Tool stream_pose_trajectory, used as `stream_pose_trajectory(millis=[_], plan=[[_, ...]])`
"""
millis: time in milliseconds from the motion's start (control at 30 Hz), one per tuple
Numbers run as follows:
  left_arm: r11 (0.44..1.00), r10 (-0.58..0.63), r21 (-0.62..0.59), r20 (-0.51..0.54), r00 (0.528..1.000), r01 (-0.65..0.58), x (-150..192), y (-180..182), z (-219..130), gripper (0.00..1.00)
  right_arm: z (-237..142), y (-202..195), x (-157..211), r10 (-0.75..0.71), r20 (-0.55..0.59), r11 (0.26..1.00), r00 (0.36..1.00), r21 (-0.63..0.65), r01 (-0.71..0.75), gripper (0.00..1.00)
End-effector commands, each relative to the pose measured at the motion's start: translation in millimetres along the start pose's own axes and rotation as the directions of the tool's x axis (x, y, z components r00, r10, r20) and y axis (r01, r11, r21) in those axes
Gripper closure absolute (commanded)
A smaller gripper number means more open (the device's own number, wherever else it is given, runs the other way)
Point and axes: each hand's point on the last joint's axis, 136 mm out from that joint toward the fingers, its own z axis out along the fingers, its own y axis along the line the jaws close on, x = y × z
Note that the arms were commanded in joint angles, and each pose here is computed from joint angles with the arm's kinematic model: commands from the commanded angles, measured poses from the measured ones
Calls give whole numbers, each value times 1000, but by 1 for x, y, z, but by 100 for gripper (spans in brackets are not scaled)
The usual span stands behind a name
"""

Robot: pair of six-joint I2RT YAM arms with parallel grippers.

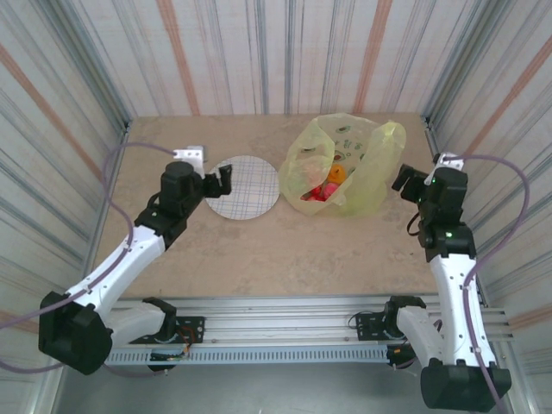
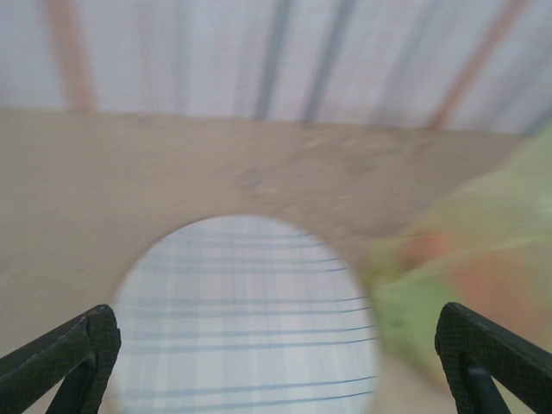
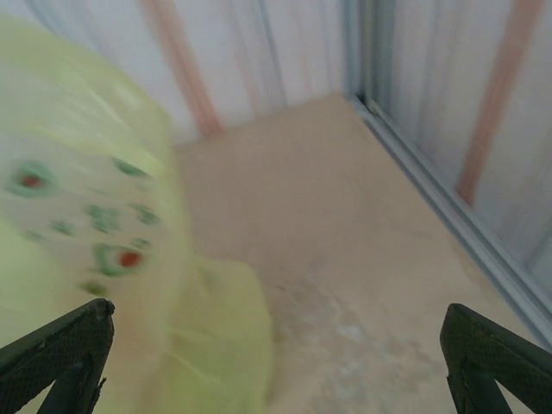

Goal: Place the fruits into the plastic bag

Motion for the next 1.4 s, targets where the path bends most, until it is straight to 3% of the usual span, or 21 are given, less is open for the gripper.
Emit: stream_pose_trajectory(millis=[0,233,467,700,1000,1133,1367], plan=[[976,-41,-212,26,999,46,16,62,-5,1,11,-30,8,-4,72,988,997,151,-7,1],[925,-33,-377,41,999,46,36,119,-7,1,54,-47,63,0,51,979,999,205,-11,1],[913,-43,-408,-51,998,19,60,150,10,1,90,-39,99,-4,-33,985,999,170,9,1],[903,87,-412,-102,991,-122,81,160,29,1,107,-20,116,-61,-28,992,998,107,64,1],[913,127,-380,-82,988,-149,92,161,43,1,126,0,129,-133,-24,989,991,56,135,1],[928,144,-344,-19,989,-142,87,157,48,1,133,7,128,-177,-22,984,984,27,177,1],[943,133,-301,-49,990,-141,98,158,59,1,141,7,128,-196,30,981,980,-5,196,1]])
